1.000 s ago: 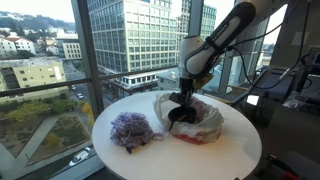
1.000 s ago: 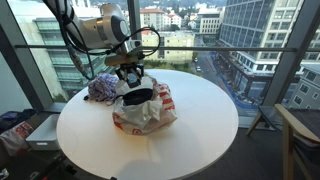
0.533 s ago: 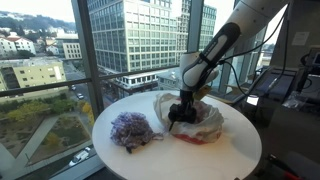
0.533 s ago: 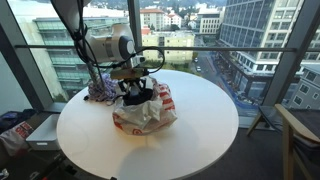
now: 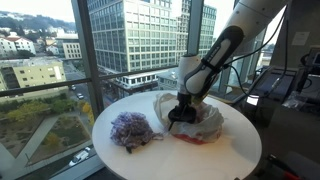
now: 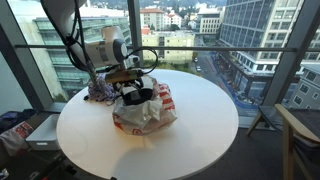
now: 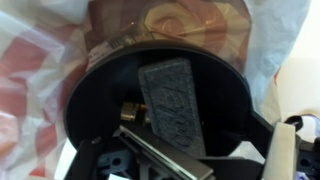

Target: Put the items, which are on the table, in the plastic

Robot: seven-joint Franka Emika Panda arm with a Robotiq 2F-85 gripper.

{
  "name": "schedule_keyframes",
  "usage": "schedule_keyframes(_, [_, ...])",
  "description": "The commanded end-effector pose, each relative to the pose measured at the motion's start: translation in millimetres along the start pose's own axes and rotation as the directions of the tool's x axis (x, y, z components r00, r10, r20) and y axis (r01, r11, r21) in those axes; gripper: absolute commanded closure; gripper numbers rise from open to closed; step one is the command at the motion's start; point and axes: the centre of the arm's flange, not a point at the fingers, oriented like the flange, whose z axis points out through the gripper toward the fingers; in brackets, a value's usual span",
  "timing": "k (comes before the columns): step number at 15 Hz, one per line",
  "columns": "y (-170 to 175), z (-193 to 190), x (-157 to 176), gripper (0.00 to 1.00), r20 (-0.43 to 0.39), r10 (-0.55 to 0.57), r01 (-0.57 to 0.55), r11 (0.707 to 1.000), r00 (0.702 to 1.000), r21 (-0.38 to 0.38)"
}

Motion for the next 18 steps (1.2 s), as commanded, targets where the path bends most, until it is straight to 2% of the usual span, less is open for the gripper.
schedule_keyframes(1, [-46.6,-42.2,-6.2,0.0,-0.092,-0.015,0.02,0.999,0.996,0.048])
schedule_keyframes(6, [-125.5,-75.1,26.8,0.0,-0.131,-0.071,0.09,0.985,0.989,0.148])
schedule_keyframes(10, [-173.3,-74.2,62.6,0.0,-0.191,-0.151,0.176,0.977,0.97,0.122])
schedule_keyframes(13, [-191.3,-72.2,77.5,0.0,-0.204,-0.208,0.234,0.966,0.957,0.111])
schedule_keyframes(14, [-183.4,-76.1,56.5,0.0,-0.188,-0.183,0.208,0.97,0.965,0.126])
schedule_keyframes(18, [-185.7,-68.5,56.4,0.0,-0.178,-0.186,0.21,0.969,0.966,0.13])
